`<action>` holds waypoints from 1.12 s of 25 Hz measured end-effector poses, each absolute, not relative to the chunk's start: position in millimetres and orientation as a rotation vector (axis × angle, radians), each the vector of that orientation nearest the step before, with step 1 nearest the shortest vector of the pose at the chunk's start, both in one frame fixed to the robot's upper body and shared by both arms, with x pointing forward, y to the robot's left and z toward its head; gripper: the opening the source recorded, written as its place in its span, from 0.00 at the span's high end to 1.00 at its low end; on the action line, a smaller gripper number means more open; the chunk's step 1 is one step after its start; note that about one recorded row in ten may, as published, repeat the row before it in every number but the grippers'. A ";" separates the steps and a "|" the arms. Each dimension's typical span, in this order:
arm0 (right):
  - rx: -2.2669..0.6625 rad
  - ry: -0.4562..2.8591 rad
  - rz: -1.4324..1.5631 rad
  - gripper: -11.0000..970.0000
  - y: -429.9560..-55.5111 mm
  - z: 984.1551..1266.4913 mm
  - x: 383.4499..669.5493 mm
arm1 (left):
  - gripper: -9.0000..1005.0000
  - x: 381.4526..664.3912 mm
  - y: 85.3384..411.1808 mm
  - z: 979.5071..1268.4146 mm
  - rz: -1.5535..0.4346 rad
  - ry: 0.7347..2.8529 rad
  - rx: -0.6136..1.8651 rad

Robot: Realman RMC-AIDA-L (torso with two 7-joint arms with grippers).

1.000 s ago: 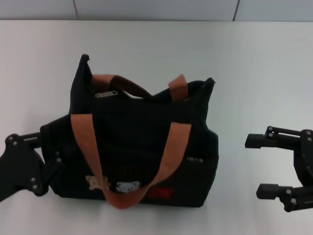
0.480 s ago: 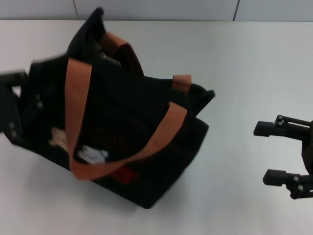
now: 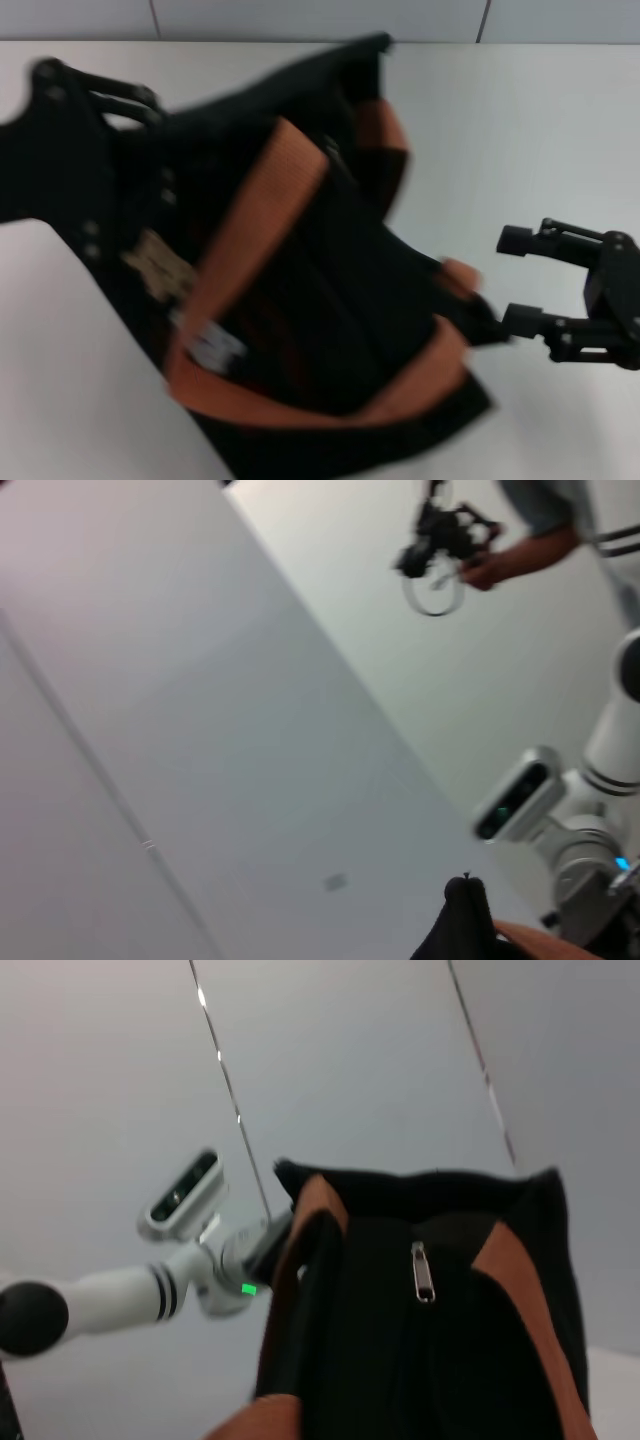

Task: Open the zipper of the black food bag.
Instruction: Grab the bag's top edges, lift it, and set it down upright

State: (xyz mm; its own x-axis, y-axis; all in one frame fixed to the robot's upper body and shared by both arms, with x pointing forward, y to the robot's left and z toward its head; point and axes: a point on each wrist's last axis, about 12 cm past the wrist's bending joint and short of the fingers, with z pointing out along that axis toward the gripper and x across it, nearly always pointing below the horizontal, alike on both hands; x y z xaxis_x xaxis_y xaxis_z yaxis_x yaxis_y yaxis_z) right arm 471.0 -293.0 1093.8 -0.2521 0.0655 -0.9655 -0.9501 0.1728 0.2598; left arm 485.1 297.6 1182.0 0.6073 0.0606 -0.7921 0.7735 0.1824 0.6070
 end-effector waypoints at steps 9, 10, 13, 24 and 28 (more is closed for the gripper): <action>-0.994 1.481 1.366 0.16 -272.5 1091.5 480.7 | 0.85 481.0 272.0 1172.7 -0.530 0.653 1.440; -1.008 1.497 1.378 0.17 -270.5 1091.4 481.8 | 0.85 481.3 272.1 1172.8 -0.525 0.654 1.437; -1.057 1.593 1.391 0.20 -265.6 1089.2 486.8 | 0.85 481.7 272.6 1174.5 -0.518 0.645 1.426; -1.204 1.846 1.238 0.42 -204.2 1073.0 535.3 | 0.85 485.6 262.1 1178.5 -0.520 0.580 1.442; -1.216 1.839 1.137 0.48 -180.3 1075.2 554.7 | 0.85 487.6 250.4 1173.8 -0.543 0.564 1.460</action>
